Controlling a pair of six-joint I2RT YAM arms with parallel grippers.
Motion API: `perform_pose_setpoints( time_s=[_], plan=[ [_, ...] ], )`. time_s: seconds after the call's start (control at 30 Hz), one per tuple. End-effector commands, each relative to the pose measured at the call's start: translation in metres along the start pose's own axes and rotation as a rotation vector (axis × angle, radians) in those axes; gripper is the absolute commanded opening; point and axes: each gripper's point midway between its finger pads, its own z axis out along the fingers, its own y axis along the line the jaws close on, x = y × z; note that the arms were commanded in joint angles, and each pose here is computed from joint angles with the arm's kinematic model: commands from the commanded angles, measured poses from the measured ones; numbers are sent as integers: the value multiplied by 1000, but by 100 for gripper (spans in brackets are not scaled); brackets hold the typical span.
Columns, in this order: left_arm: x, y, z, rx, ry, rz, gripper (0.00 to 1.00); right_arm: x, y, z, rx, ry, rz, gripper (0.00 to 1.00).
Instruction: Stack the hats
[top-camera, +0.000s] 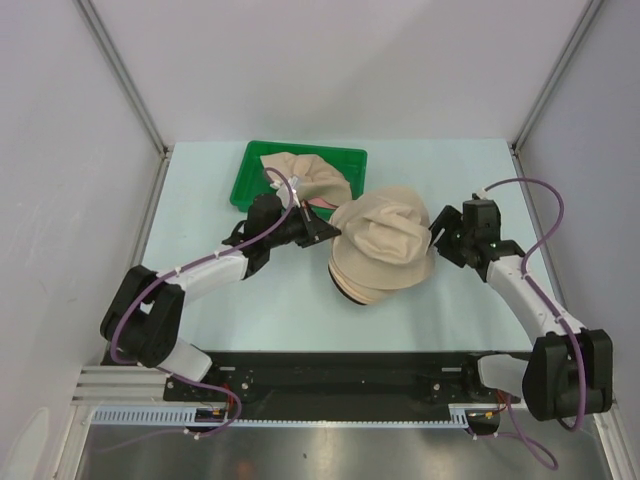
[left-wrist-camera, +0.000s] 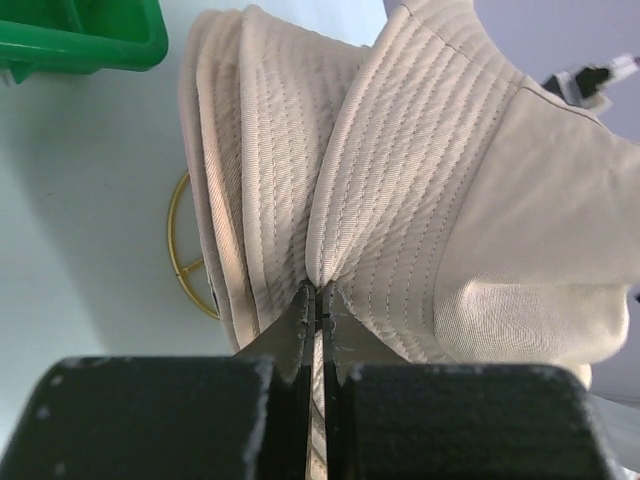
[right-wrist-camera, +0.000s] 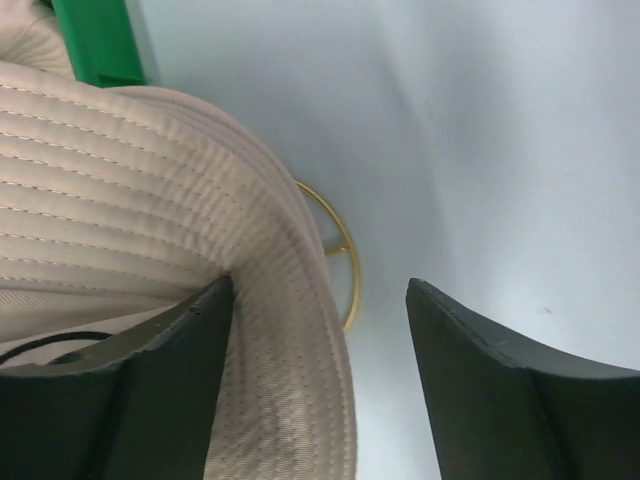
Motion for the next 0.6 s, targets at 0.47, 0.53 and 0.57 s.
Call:
perform_pose_setpoints(
  time_s=[0.47,0.53,0.57],
  plan=[
    [-11,68,-21,-282,41,186,0,-1,4,-107,-206,1,-136,75],
    [-11,65,-22,-268,66,235,0,-9,18,-118,-280,-48,-169,75],
    [-12,65,-22,-265,69,250,0,-13,20,-125,-297,-85,-184,75]
  ],
)
